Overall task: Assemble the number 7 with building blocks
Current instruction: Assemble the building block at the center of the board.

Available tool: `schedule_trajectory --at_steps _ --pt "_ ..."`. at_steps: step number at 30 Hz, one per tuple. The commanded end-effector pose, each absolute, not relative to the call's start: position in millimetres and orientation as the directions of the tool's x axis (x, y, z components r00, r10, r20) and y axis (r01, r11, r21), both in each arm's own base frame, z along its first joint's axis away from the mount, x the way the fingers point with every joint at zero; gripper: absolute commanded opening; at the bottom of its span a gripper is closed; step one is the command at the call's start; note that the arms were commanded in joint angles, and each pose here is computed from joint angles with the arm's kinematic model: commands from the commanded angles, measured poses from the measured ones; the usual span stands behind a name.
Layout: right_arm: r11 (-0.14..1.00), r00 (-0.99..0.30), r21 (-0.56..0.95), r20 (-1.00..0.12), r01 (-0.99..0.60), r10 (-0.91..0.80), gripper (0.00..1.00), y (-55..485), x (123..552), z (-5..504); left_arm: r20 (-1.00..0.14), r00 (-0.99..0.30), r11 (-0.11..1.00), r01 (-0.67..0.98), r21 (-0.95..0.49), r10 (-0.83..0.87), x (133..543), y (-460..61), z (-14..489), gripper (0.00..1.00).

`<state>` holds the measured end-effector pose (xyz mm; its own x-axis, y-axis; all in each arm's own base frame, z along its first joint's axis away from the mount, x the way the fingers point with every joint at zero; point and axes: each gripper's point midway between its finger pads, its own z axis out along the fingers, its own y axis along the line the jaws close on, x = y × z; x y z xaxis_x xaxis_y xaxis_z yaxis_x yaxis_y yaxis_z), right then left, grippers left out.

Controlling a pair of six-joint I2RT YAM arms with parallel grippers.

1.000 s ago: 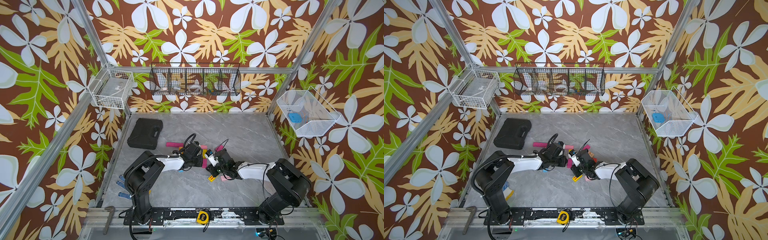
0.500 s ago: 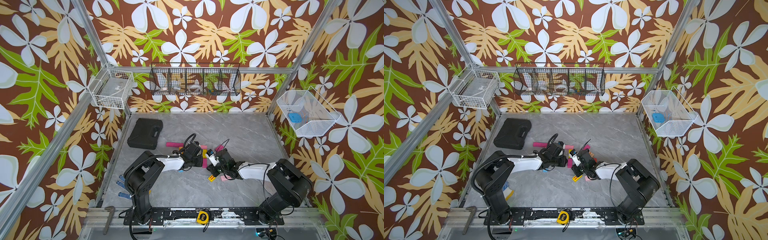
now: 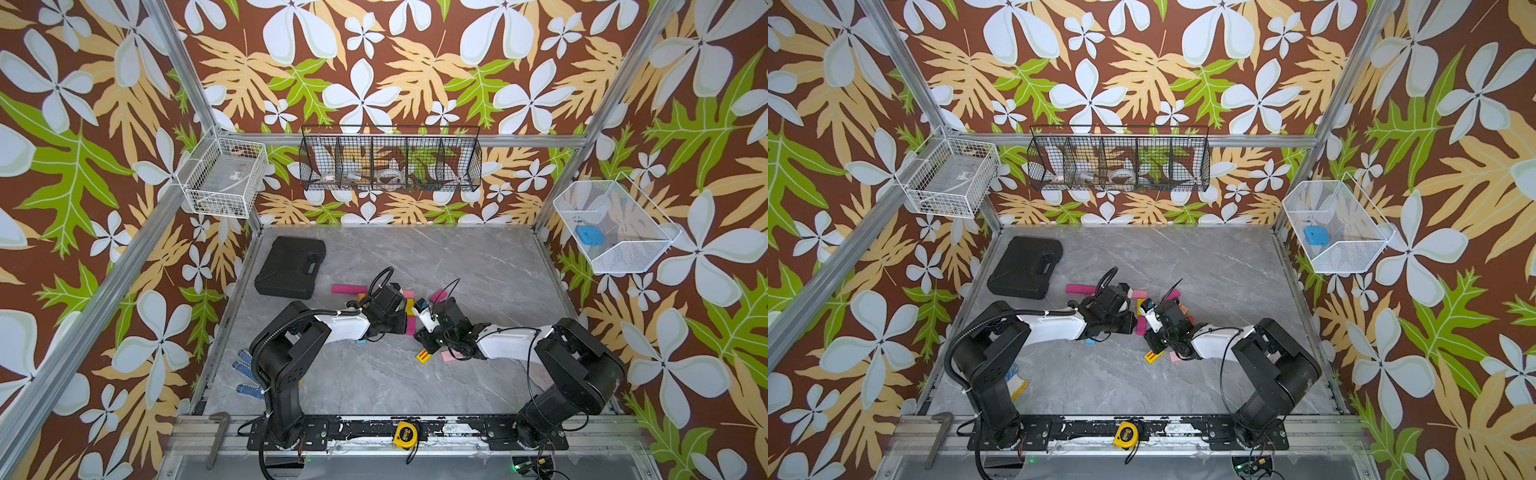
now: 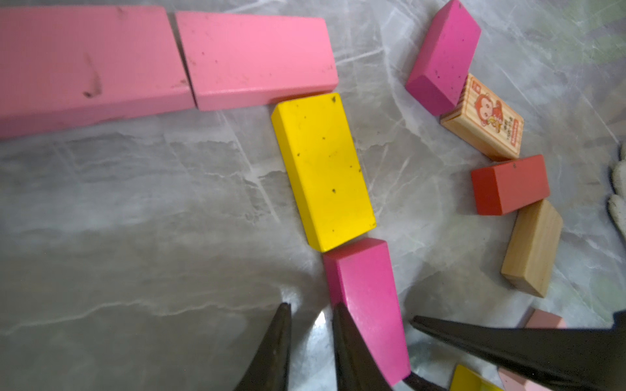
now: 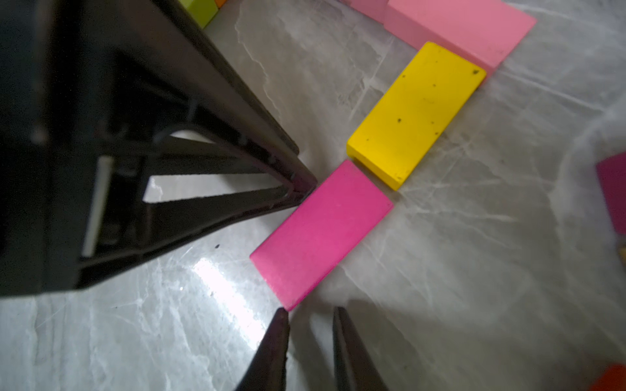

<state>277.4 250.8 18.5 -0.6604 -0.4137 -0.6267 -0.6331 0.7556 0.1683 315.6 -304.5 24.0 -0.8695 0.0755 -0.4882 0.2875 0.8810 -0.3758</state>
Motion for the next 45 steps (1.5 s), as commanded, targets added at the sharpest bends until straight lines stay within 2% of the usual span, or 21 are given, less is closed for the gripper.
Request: schedule_trajectory --at_steps 1,25,33,38,42,45 --pt "0.78 -0.705 0.156 -0.559 -0.605 -0.435 0.24 236.3 267.4 3.7 -0.445 -0.889 0.898 0.275 -0.343 0.103 305.5 -295.5 12.6 0.25" --pt "0.786 -0.707 0.151 -0.56 -0.6 -0.432 0.24 234.5 269.4 3.7 -0.462 -0.882 0.909 0.263 -0.325 0.091 305.5 -288.1 17.7 0.24" --pt "0.781 -0.693 0.167 -0.596 -0.602 -0.407 0.26 237.9 270.6 21.2 -0.517 -0.849 0.888 0.315 -0.334 0.106 304.6 -288.7 35.2 0.28" --pt "0.794 -0.689 0.189 -0.635 -0.578 -0.35 0.33 236.3 269.9 46.2 -0.594 -0.792 0.818 0.432 -0.379 0.143 295.8 -298.3 59.8 0.37" --pt "0.818 -0.745 0.243 -0.598 -0.521 -0.296 0.37 228.4 257.3 48.5 -0.631 -0.76 0.767 0.496 -0.407 0.157 287.4 -304.0 74.5 0.46" --pt "0.843 -0.803 0.288 -0.54 -0.455 -0.25 0.39 219.8 240.7 41.0 -0.655 -0.738 0.743 0.529 -0.411 0.162 282.3 -303.9 81.9 0.61"
